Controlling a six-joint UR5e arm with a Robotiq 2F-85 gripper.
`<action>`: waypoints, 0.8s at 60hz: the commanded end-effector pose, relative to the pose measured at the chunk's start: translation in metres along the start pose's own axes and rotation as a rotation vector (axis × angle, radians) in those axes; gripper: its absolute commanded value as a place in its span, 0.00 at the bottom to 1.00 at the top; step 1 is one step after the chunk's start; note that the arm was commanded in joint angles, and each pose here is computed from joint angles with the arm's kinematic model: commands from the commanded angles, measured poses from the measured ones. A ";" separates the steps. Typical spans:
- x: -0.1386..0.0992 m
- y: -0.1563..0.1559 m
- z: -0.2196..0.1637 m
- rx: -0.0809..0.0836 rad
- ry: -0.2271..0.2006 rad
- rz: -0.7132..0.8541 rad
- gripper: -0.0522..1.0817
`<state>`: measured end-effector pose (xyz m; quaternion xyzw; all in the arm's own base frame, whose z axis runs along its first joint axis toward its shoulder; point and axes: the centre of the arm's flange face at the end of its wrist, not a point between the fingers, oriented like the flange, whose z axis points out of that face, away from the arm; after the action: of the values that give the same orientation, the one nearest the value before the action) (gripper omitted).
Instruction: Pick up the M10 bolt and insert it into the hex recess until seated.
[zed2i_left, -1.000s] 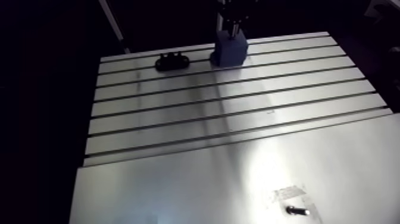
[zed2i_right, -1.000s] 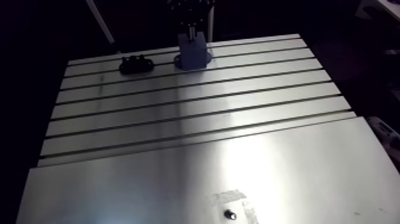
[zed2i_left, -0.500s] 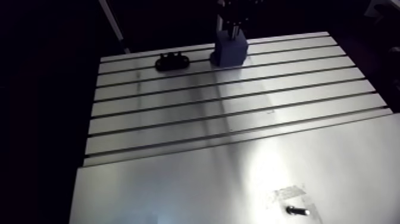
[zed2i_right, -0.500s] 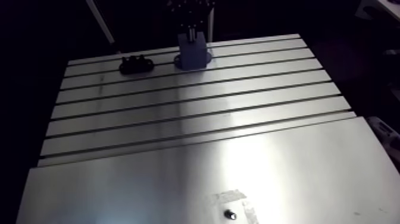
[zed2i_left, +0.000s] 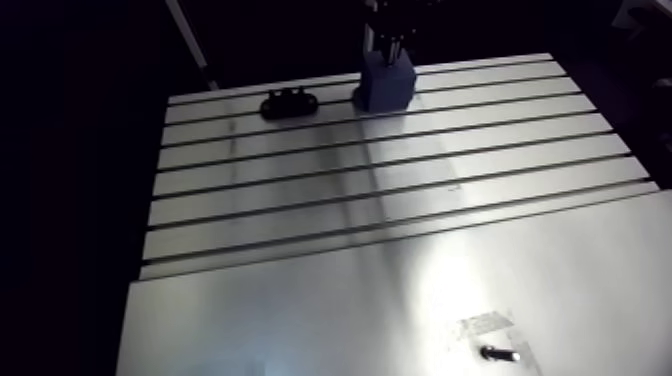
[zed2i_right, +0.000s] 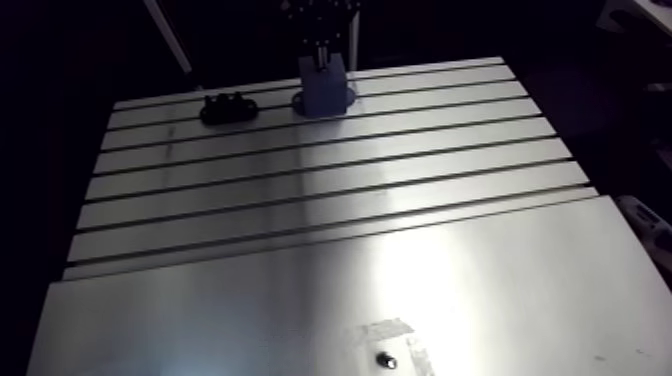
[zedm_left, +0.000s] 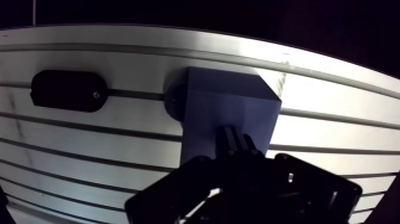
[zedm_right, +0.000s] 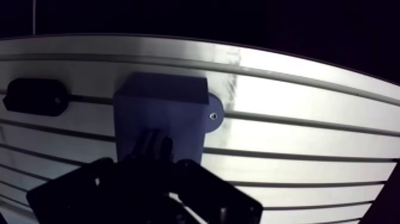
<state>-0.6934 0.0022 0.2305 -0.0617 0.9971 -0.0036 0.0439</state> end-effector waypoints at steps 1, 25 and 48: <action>0.000 0.000 -0.001 0.002 0.001 -0.001 1.00; -0.003 -0.002 -0.013 -0.004 0.009 -0.002 1.00; -0.003 -0.001 -0.014 -0.004 0.008 -0.002 1.00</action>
<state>-0.6907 0.0012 0.2431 -0.0627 0.9972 -0.0018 0.0408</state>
